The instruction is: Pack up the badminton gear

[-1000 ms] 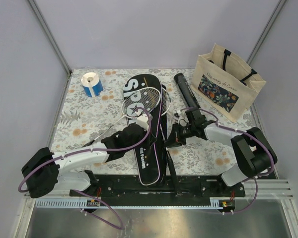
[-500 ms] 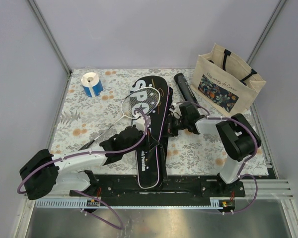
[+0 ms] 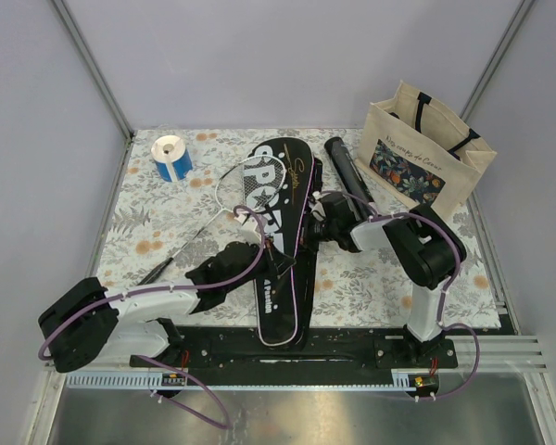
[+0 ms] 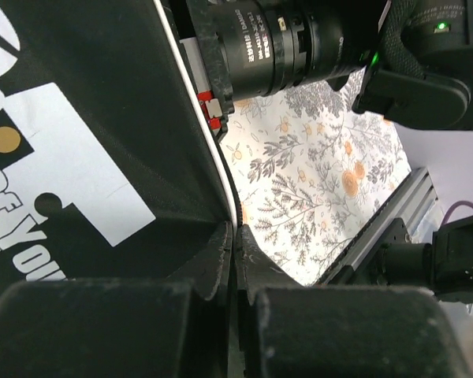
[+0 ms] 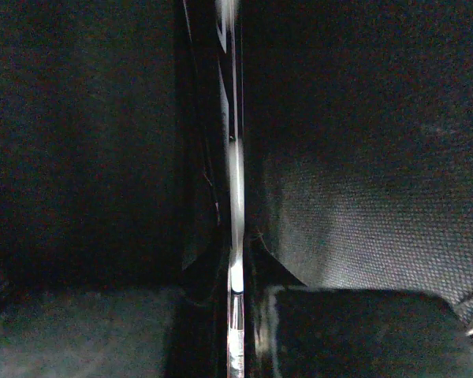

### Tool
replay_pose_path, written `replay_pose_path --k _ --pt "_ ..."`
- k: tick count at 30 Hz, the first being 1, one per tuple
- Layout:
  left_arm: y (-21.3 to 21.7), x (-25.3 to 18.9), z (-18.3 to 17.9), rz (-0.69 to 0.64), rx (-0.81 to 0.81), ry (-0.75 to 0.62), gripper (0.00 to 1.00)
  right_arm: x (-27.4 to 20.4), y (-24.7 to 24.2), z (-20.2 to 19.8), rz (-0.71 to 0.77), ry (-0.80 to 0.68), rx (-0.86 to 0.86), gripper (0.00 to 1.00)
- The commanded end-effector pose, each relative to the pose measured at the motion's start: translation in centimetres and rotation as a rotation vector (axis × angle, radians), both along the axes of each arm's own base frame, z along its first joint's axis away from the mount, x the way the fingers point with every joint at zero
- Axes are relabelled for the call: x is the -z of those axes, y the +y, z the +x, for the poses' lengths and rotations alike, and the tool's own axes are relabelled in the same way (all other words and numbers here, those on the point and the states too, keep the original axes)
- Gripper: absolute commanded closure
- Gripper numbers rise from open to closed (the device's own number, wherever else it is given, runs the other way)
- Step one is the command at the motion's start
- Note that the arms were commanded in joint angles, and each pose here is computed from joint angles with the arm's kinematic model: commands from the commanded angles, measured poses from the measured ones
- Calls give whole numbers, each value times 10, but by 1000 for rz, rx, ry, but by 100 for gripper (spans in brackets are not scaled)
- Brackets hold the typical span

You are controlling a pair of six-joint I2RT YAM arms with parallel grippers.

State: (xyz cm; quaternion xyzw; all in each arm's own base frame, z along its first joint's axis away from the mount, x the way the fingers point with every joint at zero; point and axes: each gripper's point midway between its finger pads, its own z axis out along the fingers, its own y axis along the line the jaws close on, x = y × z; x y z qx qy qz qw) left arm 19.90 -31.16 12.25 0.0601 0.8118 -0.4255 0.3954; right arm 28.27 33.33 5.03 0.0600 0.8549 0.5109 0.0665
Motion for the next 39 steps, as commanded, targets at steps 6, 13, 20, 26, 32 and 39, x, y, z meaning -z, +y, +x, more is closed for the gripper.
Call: replay_pose_path --k 6,13,20,26,32,39 --pt "-15 -11 -3 -57 15 10 100 -27 14 70 11 -185 165 89" --pt "2 -14 18 121 -84 -7 59 -11 -5 51 -172 -129 82 57" --pt "42 -21 35 322 -208 -18 44 -12 -32 31 -273 -39 115 46" --pt "89 -32 53 395 -327 -6 40 -28 -65 27 -436 -96 167 45" --pt "177 -40 84 580 -482 57 34 -44 -109 18 -613 -190 225 43" --pt "257 -52 120 751 -605 88 30 -79 -114 -3 -548 -298 177 42"
